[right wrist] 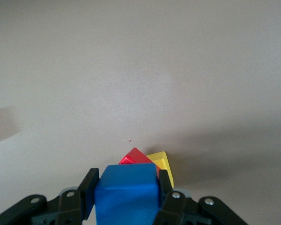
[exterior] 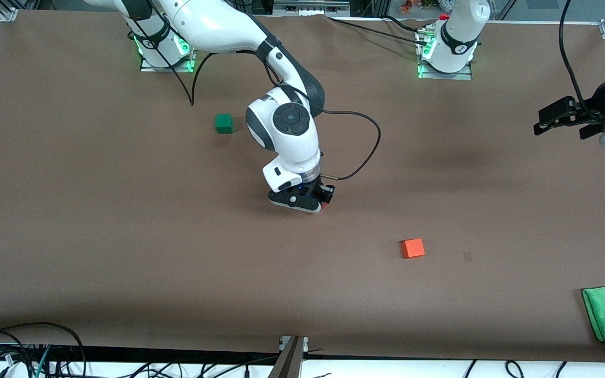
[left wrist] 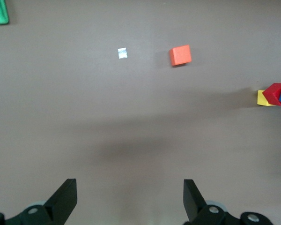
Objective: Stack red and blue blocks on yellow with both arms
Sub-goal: 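Open the right gripper and release the blue cube on the stack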
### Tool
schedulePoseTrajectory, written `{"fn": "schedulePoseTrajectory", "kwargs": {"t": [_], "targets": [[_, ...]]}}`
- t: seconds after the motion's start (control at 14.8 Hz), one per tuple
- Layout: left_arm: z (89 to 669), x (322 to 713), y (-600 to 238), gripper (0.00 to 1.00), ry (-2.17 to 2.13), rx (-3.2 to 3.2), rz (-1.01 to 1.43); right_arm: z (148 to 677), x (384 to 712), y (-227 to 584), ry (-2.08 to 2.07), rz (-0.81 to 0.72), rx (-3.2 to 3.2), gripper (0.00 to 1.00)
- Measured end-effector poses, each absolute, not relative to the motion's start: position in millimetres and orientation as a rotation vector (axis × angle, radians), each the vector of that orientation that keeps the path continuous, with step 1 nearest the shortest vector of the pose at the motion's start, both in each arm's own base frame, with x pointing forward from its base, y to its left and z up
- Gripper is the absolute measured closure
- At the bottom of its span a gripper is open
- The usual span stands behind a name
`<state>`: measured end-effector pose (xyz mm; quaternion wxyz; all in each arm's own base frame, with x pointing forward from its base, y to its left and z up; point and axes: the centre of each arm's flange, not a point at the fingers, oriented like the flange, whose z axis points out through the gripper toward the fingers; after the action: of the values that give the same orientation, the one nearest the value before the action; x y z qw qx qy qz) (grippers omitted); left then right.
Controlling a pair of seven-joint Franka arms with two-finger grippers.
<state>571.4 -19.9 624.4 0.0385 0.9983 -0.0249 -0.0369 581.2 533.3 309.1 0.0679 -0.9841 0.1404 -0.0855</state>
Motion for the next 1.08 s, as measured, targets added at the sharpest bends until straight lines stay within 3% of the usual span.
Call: {"fn": "schedulePoseTrajectory", "kwargs": {"t": [0.34, 0.68, 0.95, 1.08], "targets": [[622, 573, -33, 0.0, -0.109, 3.055, -0.111, 305, 578, 536, 0.425, -0.256, -2.969, 0.42], [621, 574, -30, 0.0, -0.09, 3.055, -0.113, 306, 578, 538, 0.42, -0.275, -2.965, 0.0], [621, 574, -28, 0.0, -0.082, 3.055, -0.113, 322, 584, 531, 0.439, -0.275, -2.981, 0.0], [619, 575, -29, 0.0, -0.085, 3.055, -0.116, 357, 596, 514, 0.483, -0.286, -2.979, 0.0]]}}
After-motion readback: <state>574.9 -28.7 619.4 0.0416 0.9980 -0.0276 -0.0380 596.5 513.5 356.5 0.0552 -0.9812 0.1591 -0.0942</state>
